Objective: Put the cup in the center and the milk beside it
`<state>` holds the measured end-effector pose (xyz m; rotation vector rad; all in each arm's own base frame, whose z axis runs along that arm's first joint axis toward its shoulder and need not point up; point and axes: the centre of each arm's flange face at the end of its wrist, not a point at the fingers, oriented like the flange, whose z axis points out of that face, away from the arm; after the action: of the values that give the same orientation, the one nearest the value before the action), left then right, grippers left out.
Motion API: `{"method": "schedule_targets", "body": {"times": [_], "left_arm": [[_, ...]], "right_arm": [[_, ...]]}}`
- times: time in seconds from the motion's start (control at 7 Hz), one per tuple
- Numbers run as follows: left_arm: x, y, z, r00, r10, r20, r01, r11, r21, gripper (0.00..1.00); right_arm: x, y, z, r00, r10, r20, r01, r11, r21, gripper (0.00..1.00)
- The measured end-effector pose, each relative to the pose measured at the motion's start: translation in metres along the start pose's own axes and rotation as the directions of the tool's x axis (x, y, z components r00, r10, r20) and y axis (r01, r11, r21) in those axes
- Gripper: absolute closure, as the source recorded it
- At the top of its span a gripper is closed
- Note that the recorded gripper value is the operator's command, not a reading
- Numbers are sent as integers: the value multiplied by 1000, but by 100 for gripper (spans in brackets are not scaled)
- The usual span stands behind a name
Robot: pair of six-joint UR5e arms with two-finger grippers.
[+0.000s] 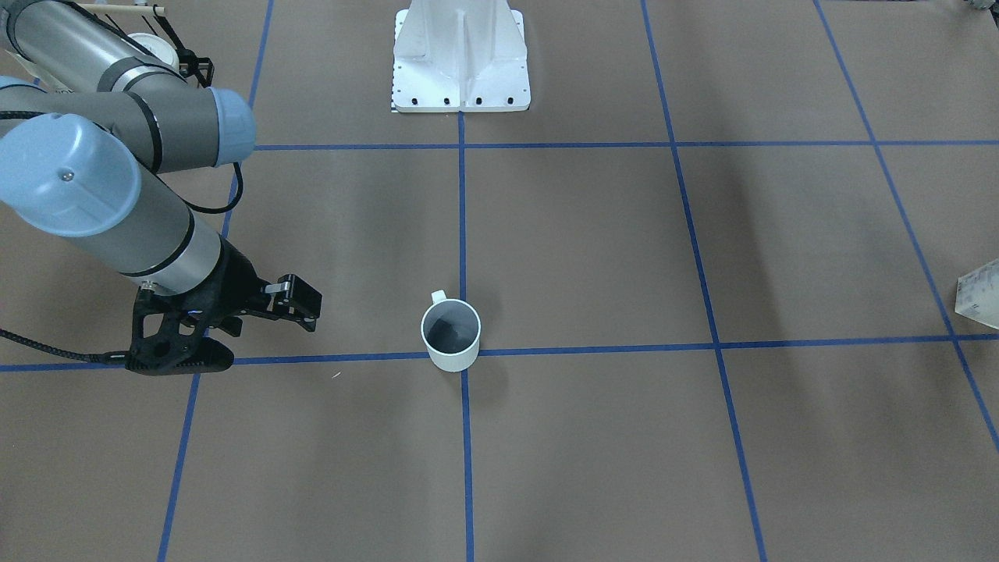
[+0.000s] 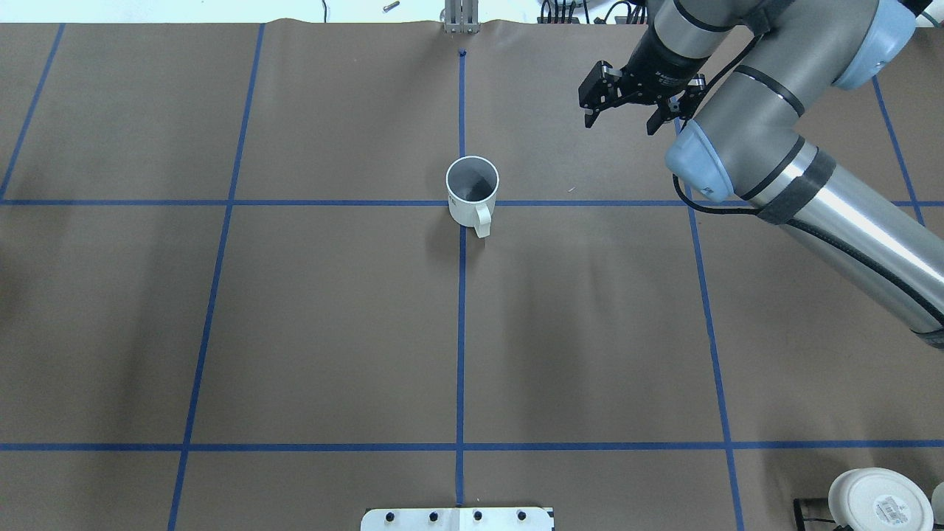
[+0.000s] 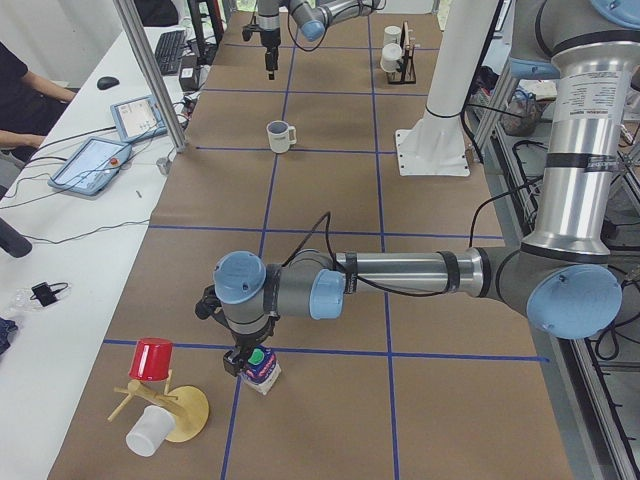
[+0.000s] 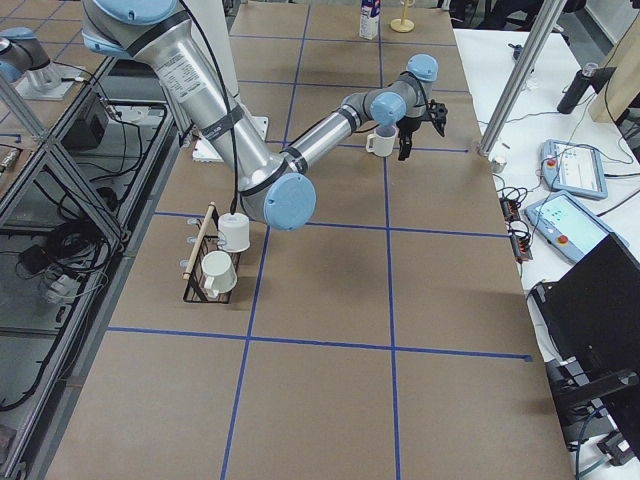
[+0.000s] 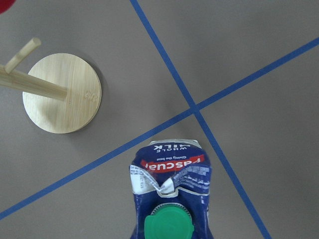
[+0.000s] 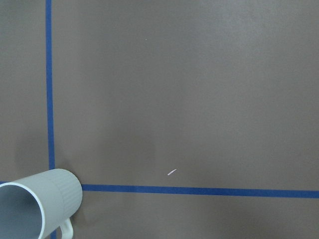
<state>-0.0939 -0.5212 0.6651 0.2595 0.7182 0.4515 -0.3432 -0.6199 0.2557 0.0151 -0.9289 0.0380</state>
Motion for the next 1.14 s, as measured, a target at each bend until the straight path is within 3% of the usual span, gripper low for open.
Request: {"method": "schedule_targets", "body": {"times": [1.14], "left_arm": [[-14,-11,14,997,-82,-10,82,996,-16,2]], "right_arm": [[9,0,-3,1000,7,-1,-7,1000,2,0]]}}
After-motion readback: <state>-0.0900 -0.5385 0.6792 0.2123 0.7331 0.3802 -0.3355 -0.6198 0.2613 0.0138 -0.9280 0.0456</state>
